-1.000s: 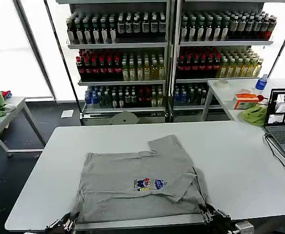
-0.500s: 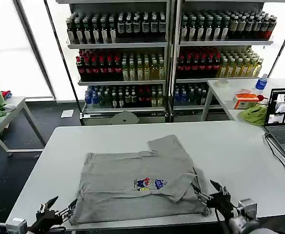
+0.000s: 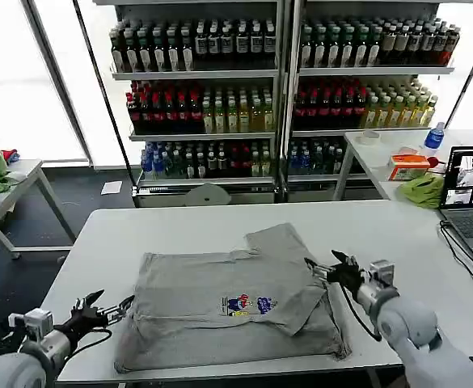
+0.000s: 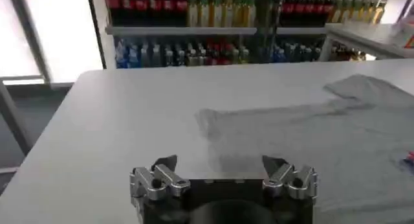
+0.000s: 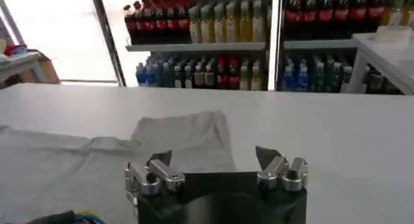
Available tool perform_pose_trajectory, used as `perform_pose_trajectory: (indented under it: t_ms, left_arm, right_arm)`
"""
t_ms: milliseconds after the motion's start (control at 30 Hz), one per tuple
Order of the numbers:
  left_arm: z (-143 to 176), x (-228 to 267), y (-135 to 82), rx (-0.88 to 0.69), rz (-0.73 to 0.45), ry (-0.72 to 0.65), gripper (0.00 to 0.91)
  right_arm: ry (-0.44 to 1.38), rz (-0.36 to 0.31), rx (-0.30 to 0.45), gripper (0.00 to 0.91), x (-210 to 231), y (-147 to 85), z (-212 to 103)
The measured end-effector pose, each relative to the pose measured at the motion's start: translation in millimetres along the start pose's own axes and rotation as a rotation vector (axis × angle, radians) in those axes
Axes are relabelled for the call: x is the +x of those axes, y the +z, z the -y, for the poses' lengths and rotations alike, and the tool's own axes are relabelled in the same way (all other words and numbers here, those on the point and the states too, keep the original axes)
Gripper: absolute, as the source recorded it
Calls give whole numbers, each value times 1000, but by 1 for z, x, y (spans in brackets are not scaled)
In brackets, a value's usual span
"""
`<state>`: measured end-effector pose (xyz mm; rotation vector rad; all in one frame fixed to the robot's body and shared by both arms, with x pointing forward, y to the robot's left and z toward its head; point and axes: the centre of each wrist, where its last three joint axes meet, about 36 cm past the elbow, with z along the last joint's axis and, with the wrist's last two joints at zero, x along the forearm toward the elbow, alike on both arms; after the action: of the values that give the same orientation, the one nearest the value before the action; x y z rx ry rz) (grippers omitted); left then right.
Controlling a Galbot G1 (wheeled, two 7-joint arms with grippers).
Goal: Fold and organize the clothes.
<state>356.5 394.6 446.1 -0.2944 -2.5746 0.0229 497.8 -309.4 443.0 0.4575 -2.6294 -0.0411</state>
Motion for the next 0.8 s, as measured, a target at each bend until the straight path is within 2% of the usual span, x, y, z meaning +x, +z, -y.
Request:
perform_pose_trajectory:
  t_ms: [400, 567, 600, 633, 700, 733, 800]
  left_arm:
    - [-29, -63, -19, 21, -24, 16, 907]
    - [-35, -82, -27, 20, -33, 18, 907]
    - [-36, -84, -28, 20, -34, 17, 907]
    - [-38, -87, -30, 20, -34, 16, 907]
    - [-41, -91, -33, 18, -34, 13, 907]
    - [-42, -93, -34, 17, -35, 13, 907]
    - [-44, -96, -37, 15, -35, 12, 907]
  right_arm:
    - [-10, -47, -34, 907, -91, -31, 7]
    - [-17, -79, -45, 907, -121, -37, 4]
    - [-19, -89, -46, 806, -127, -36, 2]
    - [-21, -97, -49, 746, -132, -34, 0]
    - [-23, -111, -56, 353, -140, -33, -1]
    - [-24, -115, -59, 30, -143, -33, -2]
    - [-29, -122, -64, 0, -149, -34, -5]
